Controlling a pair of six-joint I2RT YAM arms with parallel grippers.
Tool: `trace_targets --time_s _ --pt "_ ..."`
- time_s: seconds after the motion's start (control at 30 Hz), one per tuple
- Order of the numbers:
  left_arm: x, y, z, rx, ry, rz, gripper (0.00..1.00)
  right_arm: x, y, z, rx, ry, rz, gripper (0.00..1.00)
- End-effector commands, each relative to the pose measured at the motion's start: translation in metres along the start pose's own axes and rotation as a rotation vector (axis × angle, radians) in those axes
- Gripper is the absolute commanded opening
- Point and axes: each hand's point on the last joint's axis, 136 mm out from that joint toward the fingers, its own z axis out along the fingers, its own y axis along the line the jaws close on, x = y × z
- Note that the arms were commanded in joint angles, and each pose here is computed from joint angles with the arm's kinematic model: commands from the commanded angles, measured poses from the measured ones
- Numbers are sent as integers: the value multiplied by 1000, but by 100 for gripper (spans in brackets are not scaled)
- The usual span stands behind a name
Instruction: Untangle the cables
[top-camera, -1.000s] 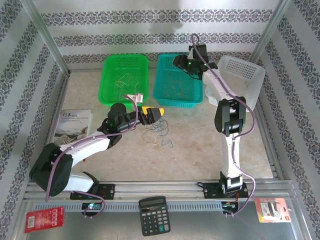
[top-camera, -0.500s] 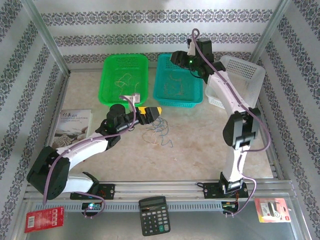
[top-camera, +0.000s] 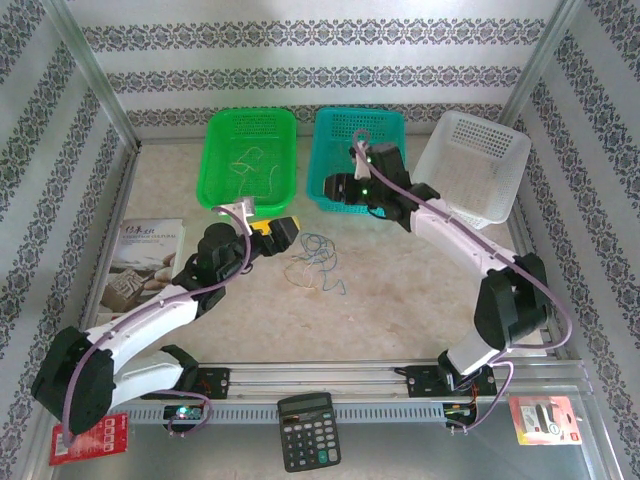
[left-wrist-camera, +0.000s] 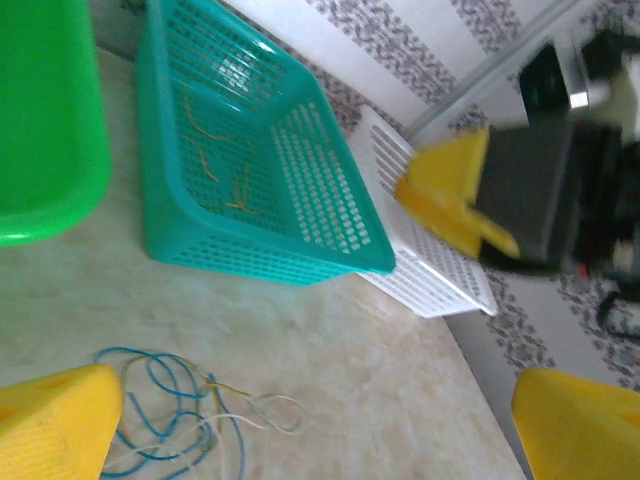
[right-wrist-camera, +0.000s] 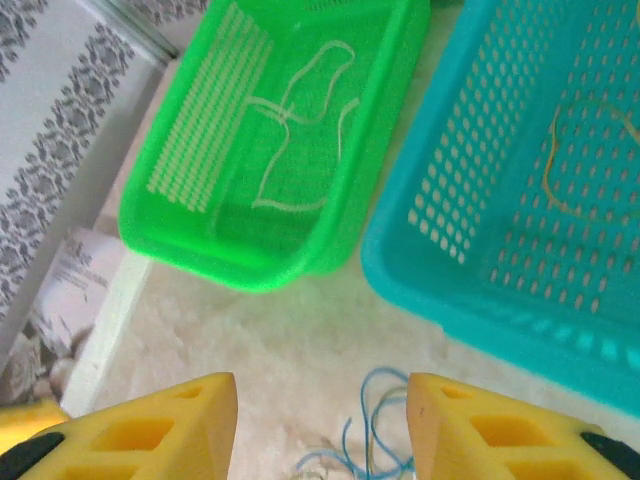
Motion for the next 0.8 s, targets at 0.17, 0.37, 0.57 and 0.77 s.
trace_targets --time_s 0.17,0.37,0.57,0.77 --pt "-9 29 -9 -163 -30 3 100 67 -7 -6 52 51 -6 49" --pt "3 43 -2 -224 39 -89 100 116 -11 11 88 176 -68 48" --pt "17 75 -13 -412 80 -198 100 132 -1 32 142 267 -206 46" --pt "17 97 -33 -514 22 -298 100 143 14 59 140 346 -280 42"
